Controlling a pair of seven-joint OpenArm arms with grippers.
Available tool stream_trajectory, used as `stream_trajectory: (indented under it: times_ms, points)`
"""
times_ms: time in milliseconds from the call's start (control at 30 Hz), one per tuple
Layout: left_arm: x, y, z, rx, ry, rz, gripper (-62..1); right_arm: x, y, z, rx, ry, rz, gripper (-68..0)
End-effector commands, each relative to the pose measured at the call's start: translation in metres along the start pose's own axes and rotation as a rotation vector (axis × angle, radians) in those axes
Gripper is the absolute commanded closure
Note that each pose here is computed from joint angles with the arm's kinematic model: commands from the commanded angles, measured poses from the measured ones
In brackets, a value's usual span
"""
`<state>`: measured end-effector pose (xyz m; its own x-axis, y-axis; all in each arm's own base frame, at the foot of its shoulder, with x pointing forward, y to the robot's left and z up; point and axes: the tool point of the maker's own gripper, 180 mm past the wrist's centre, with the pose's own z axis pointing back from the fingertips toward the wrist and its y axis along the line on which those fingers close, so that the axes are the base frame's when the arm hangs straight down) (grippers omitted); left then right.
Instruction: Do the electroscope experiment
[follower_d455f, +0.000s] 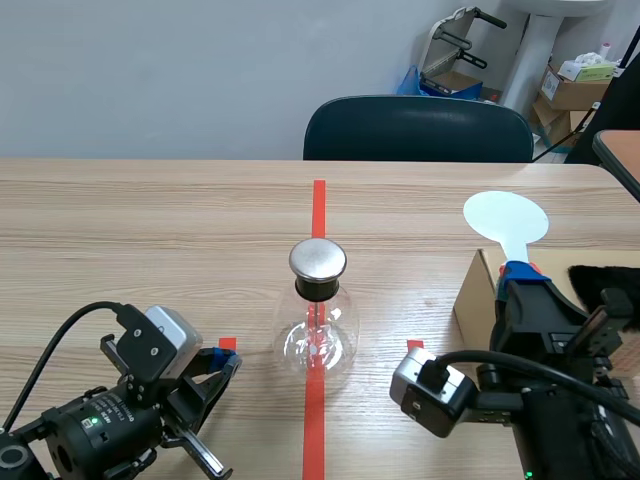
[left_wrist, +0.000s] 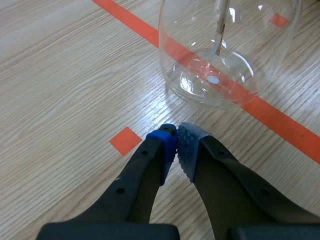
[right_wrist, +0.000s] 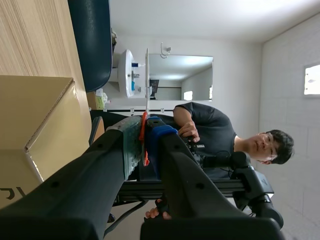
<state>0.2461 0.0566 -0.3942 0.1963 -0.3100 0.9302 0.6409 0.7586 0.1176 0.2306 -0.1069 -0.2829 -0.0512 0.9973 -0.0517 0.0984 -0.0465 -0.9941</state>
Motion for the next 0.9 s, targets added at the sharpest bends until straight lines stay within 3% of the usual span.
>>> stream_trajectory:
  times_ms: [0,867]
  points:
    - [0.0079,0.0012,-0.0009,0.006,-0.028,0.002,-5.5,-0.003,-0.0126,-0.0035,-0.067,0.002,-0.021,-1.0]
    - [0.0083,-0.0001,-0.0008,0.004,-0.031,0.006,-5.5,-0.0027,-0.0126,-0.0035,-0.067,0.0,-0.021,-1.0]
